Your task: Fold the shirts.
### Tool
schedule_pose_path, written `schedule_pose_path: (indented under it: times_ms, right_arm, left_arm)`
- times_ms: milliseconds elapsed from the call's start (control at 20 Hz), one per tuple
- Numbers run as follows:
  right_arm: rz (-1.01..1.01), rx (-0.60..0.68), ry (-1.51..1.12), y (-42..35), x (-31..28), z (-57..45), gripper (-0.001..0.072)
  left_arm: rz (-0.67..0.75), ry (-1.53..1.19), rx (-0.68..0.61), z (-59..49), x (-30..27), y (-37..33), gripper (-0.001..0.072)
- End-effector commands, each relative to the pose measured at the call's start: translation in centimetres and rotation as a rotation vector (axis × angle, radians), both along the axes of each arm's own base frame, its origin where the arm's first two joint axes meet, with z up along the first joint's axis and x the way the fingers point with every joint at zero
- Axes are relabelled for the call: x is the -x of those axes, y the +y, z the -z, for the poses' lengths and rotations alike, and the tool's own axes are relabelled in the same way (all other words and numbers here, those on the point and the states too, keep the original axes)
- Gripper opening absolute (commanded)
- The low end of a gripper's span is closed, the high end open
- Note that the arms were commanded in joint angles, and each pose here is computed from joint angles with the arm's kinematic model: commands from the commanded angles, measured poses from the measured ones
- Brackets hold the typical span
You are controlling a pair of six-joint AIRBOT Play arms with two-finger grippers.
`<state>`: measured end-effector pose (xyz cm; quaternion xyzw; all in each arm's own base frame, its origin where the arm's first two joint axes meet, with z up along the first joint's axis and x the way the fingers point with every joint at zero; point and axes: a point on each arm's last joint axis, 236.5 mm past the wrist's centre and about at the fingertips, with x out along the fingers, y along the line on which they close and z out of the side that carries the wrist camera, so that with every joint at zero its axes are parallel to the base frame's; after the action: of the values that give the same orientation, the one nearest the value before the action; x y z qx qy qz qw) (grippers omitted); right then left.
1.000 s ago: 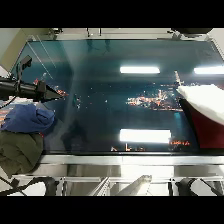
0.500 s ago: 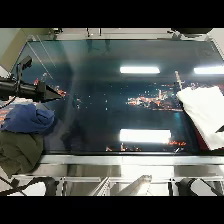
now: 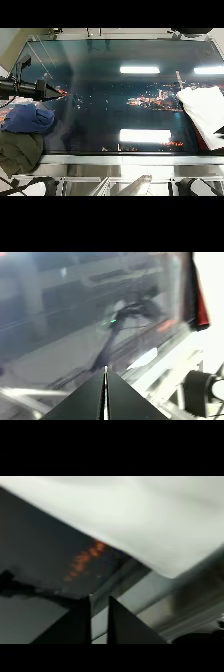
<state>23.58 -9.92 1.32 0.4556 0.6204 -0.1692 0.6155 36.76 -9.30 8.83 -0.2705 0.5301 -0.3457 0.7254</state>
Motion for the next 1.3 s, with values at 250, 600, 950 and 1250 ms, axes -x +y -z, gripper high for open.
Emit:
schedule_pose_path:
  times_ms: [250,600,950,1250]
  right_arm:
    - [-0.378,-0.079,-0.620,12.6,-9.3,-9.6,0.0019]
    - [-0.833,-0.110,-0.610,25.9,-4.5,-5.5,0.0019]
    - [-0.848,-0.125,-0.591,27.4,-3.6,-3.4,0.0019]
    - [-0.850,-0.126,-0.589,27.4,-3.5,-3.4,0.0019]
  left_arm:
    - [-0.036,-0.179,0.013,-6.4,3.8,-2.0,-0.0001]
    - [-0.051,-0.066,0.046,0.0,15.4,-6.0,-0.0001]
    - [-0.035,-0.062,0.046,2.4,19.0,-7.8,0.0000]
    - [-0.093,-0.166,0.028,1.2,17.8,-7.3,0.0000]
